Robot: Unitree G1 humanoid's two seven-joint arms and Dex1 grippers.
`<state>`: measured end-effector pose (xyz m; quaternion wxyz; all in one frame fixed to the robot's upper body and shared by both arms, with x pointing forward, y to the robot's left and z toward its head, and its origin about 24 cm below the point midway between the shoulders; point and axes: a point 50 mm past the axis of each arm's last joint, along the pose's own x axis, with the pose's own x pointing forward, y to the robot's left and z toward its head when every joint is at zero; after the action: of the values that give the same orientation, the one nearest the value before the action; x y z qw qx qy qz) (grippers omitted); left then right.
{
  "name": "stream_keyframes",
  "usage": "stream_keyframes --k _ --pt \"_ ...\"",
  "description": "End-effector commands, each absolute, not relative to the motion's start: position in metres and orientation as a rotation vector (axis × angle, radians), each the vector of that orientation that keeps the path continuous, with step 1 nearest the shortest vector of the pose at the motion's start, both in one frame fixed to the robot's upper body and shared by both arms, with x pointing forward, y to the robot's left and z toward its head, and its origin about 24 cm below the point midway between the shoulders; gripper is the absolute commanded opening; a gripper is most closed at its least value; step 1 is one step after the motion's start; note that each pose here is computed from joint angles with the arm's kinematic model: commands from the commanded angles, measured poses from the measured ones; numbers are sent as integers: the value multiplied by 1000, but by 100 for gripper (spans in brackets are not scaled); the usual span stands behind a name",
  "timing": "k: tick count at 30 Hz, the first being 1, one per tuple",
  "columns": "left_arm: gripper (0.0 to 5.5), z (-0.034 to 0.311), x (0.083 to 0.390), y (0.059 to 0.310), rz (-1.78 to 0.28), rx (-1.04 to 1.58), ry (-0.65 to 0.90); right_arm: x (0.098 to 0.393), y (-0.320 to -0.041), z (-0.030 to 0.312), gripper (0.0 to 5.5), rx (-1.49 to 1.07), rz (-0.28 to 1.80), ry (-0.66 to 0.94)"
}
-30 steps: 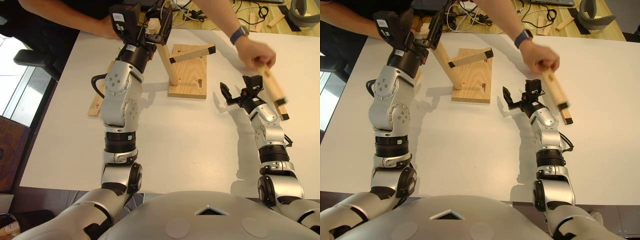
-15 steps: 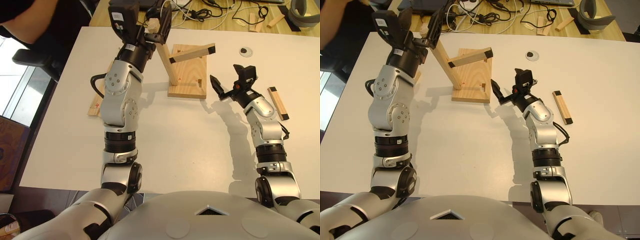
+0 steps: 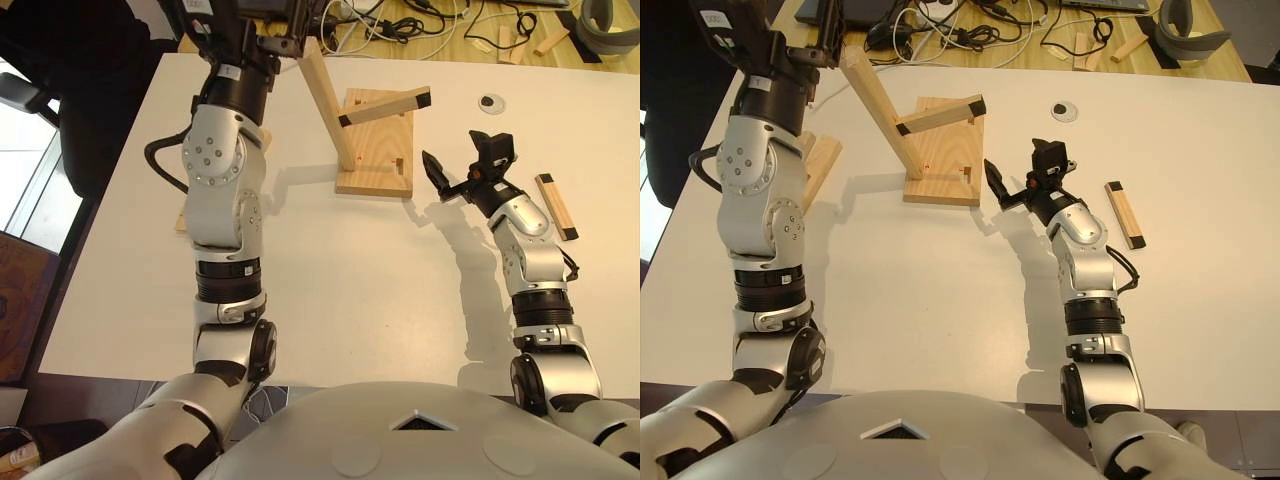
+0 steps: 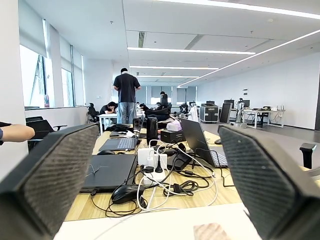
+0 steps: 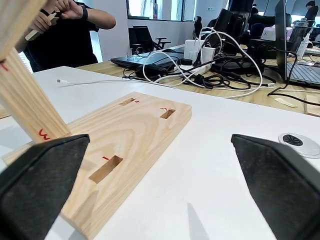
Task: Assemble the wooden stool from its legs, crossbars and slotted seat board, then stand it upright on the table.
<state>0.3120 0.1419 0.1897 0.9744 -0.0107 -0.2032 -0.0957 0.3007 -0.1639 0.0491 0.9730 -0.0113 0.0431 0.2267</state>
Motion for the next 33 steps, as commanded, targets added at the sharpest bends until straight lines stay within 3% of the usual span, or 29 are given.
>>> stream_keyframes --k 1,4,14,17,22,33 --pt "440 168 309 166 -13 44 -325 298 -165 47 540 -26 452 97" --pt "440 154 307 186 57 171 -235 297 -166 46 540 -28 450 99" --pt "440 124 297 251 -103 370 115 290 -173 40 540 -31 420 116" --pt "440 119 301 266 -115 434 195 280 -175 32 540 -27 486 190" --pt "440 106 309 277 -107 470 267 252 -176 15 540 -74 651 319" --pt "440 55 312 281 -107 477 469 260 -169 16 540 -55 594 279"
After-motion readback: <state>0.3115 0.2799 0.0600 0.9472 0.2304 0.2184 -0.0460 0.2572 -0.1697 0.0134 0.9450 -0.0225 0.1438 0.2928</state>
